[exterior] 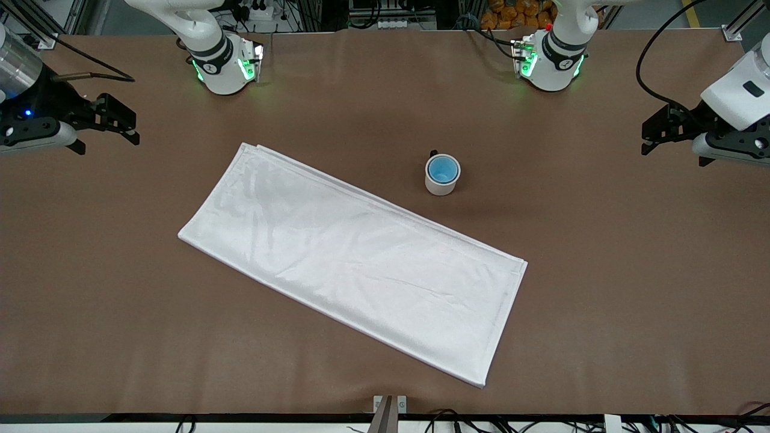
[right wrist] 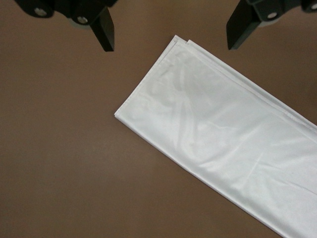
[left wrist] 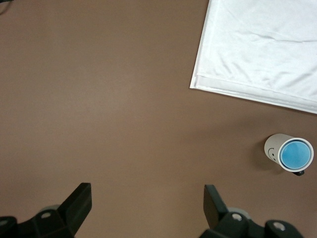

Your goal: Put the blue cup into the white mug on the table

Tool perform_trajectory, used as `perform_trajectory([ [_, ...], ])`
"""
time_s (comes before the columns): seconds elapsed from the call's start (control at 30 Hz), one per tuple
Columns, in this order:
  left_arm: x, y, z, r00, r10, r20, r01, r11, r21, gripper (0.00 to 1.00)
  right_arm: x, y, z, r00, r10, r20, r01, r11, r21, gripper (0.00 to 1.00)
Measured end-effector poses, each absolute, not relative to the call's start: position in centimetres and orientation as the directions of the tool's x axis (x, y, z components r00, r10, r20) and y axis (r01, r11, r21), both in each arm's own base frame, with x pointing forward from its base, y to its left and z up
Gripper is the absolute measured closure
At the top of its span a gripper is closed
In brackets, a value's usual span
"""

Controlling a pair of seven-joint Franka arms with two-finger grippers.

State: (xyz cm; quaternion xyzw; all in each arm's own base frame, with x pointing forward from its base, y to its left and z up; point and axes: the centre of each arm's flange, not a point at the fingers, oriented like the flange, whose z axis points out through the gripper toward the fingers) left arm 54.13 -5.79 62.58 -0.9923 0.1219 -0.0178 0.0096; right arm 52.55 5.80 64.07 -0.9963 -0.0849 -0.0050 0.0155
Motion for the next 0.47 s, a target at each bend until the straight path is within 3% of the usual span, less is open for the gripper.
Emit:
perform_trajectory([
  [0.47, 54.13, -5.83, 62.59, 0.983, -0.181, 0.035, -0.180, -0.983, -0.021, 0.00, 52.51, 6.06, 63.88, 0.984, 0.178, 0.009, 0.179, -0.983, -0.032, 0.00],
])
